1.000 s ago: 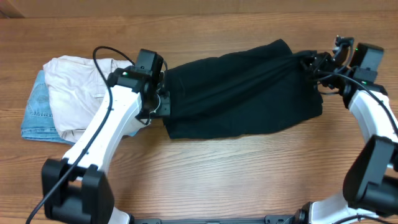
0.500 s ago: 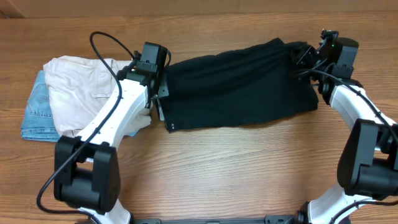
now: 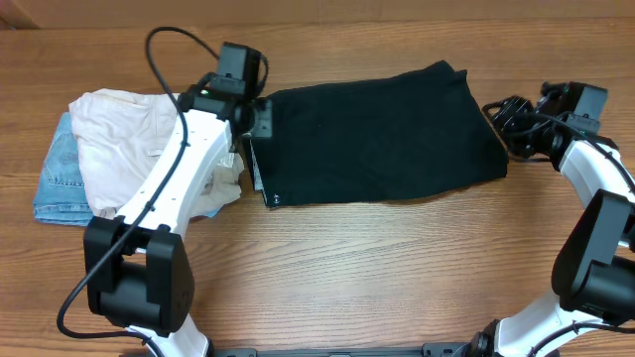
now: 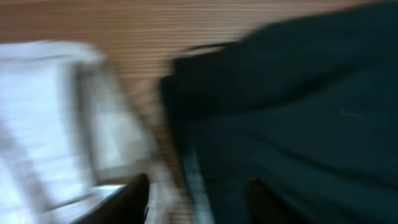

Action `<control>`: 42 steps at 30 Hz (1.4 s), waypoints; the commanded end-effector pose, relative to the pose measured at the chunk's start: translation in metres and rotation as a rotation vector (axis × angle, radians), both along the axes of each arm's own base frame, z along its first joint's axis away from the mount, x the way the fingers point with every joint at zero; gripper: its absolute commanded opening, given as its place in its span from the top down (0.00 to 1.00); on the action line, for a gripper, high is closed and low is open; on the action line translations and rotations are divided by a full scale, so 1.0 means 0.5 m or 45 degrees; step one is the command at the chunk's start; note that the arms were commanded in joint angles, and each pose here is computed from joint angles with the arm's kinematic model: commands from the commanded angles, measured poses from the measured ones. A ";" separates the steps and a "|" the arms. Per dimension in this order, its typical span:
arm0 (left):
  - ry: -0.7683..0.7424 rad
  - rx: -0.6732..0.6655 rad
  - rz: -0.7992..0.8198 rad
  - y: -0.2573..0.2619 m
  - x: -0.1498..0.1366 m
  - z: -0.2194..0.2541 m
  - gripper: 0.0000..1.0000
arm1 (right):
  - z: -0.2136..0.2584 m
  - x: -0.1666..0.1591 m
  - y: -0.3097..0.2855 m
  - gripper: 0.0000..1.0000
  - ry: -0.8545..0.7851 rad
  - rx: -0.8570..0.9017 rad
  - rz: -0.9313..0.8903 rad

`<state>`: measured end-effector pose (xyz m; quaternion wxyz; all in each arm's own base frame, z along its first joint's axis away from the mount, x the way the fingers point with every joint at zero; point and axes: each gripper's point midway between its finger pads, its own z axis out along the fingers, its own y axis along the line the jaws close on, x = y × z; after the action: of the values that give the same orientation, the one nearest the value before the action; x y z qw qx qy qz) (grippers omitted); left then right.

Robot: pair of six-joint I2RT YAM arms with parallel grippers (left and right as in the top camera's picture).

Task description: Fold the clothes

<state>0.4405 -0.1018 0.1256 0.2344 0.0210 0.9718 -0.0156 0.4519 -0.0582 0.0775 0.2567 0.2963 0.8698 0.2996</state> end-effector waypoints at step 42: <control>0.543 -0.436 -0.313 -0.131 -0.045 -0.106 0.21 | 0.031 -0.228 0.013 0.96 0.180 -0.160 0.019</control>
<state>0.4180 -0.1368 0.0556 0.0248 0.0903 0.9893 -0.1118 0.3150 -0.1008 0.0707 0.1751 0.4636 0.8610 0.1146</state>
